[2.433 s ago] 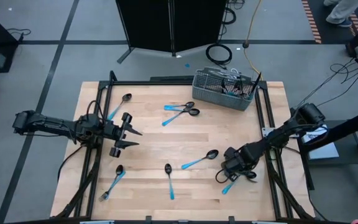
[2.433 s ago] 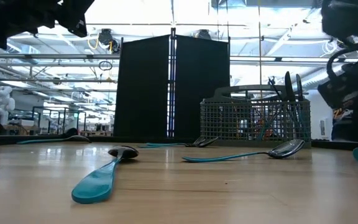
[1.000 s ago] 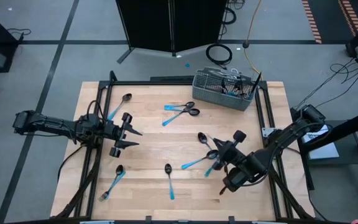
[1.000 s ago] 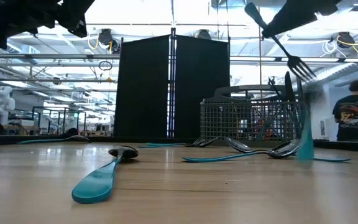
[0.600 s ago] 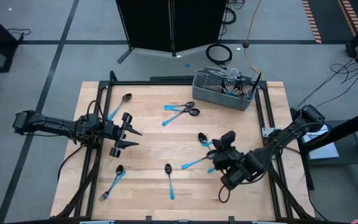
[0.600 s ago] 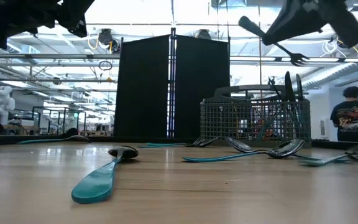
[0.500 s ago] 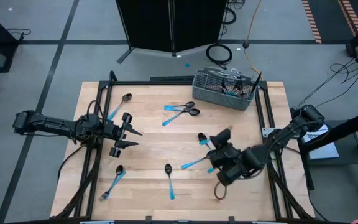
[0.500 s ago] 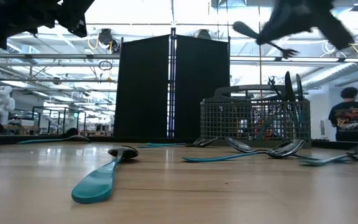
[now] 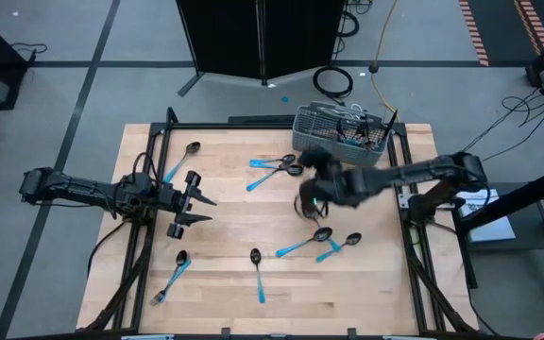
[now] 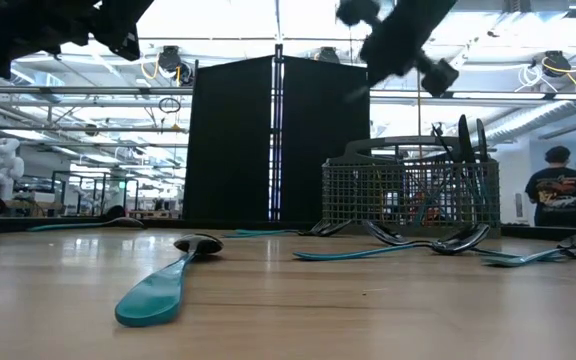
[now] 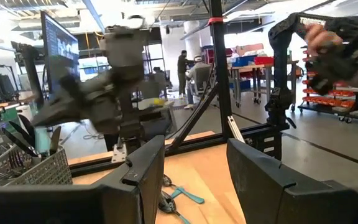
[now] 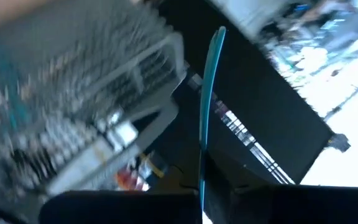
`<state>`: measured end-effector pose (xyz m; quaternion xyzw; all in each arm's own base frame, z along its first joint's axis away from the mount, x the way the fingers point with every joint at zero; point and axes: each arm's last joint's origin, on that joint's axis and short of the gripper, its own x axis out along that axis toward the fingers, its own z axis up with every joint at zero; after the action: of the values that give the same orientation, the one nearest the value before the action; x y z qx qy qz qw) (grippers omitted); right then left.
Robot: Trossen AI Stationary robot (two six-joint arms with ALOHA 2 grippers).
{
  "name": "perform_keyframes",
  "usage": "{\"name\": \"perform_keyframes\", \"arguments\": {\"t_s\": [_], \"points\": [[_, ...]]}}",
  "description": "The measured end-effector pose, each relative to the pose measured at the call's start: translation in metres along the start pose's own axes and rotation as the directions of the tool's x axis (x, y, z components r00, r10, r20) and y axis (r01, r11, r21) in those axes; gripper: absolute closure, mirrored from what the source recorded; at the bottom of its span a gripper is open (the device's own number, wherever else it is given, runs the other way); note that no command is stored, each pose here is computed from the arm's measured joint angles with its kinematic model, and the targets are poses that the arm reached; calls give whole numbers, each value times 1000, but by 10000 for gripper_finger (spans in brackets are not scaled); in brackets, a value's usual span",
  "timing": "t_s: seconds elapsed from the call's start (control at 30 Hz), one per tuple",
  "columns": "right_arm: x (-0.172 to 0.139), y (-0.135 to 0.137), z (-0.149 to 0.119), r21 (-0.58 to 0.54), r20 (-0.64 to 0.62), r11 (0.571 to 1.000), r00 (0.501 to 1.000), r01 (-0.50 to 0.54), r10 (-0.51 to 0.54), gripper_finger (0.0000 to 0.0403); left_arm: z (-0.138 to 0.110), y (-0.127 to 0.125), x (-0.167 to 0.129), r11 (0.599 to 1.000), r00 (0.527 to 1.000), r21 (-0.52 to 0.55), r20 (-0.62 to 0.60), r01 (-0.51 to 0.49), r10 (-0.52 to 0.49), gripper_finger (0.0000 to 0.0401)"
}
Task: Sort silverware
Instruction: Put the blue fork into the middle of the blue utensil organizer
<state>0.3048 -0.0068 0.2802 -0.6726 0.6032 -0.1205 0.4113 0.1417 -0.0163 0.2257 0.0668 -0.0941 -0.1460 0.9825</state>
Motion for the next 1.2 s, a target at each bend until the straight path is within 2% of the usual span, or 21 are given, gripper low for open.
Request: {"name": "perform_keyframes", "arguments": {"t_s": [0.17,0.33,0.43,0.6,0.83,0.93,1.03,1.2], "points": [[57,3,-32,-143,-143,975,979,-167,147,403,-1,0,0,1000,1000,16,-11,4,-4,230],[103,19,-68,-211,-256,907,916,-364,307,403,2,-4,-1,991,992,69,29,117,-119,230],[118,25,-82,-244,-280,868,889,-432,364,403,5,-4,-3,987,990,106,50,124,-130,230],[130,33,-95,-240,-305,837,856,-492,416,403,7,-4,-5,981,990,153,58,118,-128,230],[128,42,-80,-404,-282,738,841,-541,462,403,7,1,-6,977,994,199,58,80,-93,230],[133,44,-70,-423,-282,722,837,-547,469,403,9,4,-6,976,994,208,75,57,-74,230],[138,50,-60,-453,-289,687,823,-568,490,403,10,4,-7,976,993,214,92,48,-69,230],[146,61,-47,-424,-318,665,789,-614,526,403,14,5,-7,973,989,227,129,35,-66,230]]}}
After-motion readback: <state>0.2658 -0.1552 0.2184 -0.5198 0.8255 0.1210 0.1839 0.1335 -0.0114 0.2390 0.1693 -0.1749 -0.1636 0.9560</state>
